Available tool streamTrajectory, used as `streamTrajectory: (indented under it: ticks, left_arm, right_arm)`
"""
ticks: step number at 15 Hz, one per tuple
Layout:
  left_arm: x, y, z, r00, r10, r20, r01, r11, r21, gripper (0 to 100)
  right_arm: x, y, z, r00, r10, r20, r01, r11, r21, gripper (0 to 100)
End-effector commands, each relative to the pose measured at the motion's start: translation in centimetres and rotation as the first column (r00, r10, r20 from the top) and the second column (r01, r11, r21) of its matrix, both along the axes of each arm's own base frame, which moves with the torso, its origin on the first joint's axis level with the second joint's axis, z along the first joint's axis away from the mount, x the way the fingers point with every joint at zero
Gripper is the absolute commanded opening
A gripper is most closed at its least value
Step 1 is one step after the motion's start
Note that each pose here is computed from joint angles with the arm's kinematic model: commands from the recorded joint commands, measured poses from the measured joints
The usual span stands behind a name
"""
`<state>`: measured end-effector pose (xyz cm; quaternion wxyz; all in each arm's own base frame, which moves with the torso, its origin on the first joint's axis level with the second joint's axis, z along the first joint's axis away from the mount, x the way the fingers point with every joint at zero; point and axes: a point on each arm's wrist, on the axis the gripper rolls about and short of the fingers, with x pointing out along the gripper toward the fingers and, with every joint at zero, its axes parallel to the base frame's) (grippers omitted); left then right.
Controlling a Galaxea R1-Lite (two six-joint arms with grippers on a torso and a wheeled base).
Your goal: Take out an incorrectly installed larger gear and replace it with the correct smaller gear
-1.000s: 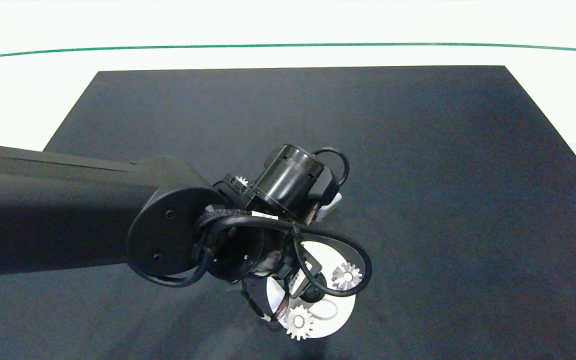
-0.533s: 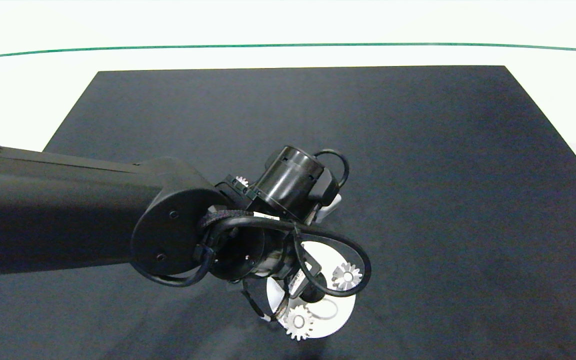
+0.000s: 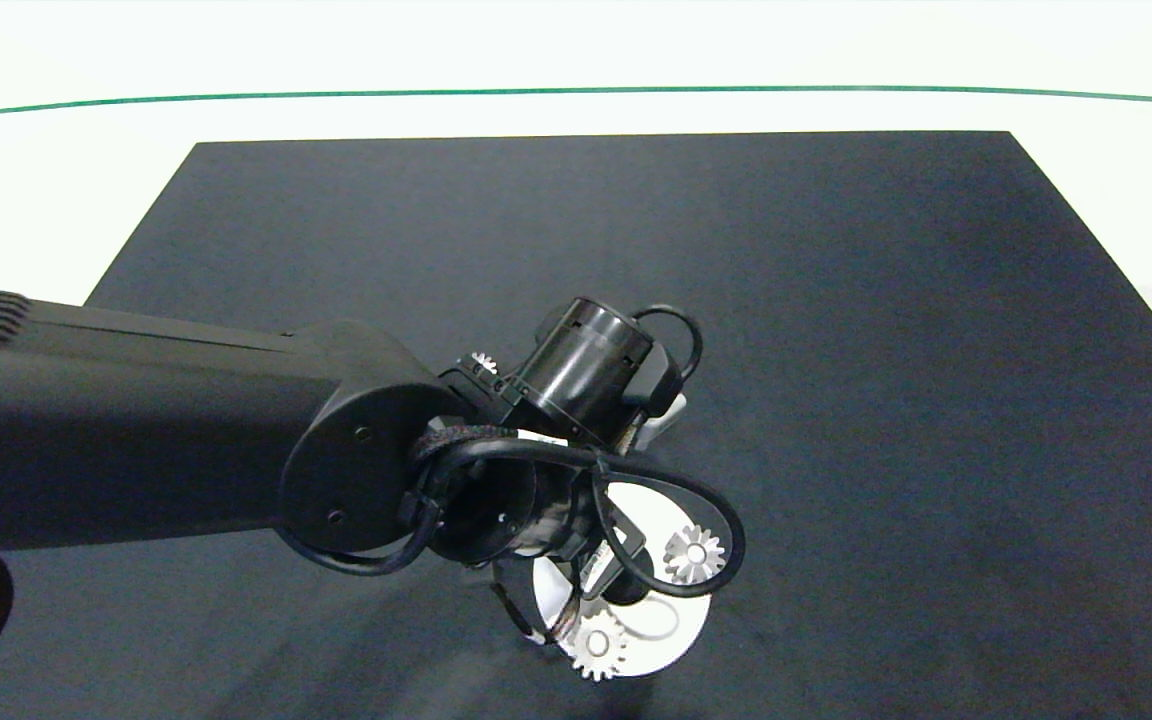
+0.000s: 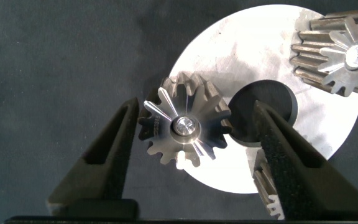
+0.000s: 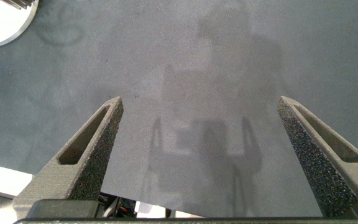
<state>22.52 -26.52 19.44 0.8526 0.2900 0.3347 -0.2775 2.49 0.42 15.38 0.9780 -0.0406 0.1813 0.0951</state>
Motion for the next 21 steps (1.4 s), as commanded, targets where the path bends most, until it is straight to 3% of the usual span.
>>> streamTrajectory:
  ticks: [1,14,17,21]
  left_arm:
    - [0.1,-0.2,-0.1,1.000,0.000,0.004,0.000,1.000,-0.001,66]
    - [0.3,-0.1,0.2,1.000,-0.006,0.018,0.006,1.000,-0.003,39]
    - [0.1,0.2,1.2,0.999,-0.003,0.035,0.004,1.000,-0.026,37]
    - [-1.1,1.7,4.5,0.999,0.004,0.047,-0.002,0.999,-0.046,37]
  right_arm:
    - [0.0,0.0,-0.1,1.000,0.002,-0.005,-0.002,1.000,-0.001,100]
    - [0.1,0.0,-0.3,1.000,0.002,-0.014,-0.002,1.000,-0.002,100]
    - [0.1,0.0,-0.3,1.000,0.003,-0.013,-0.003,1.000,-0.001,100]
    - [0.2,0.0,-0.3,1.000,0.003,-0.022,-0.003,1.000,-0.002,100]
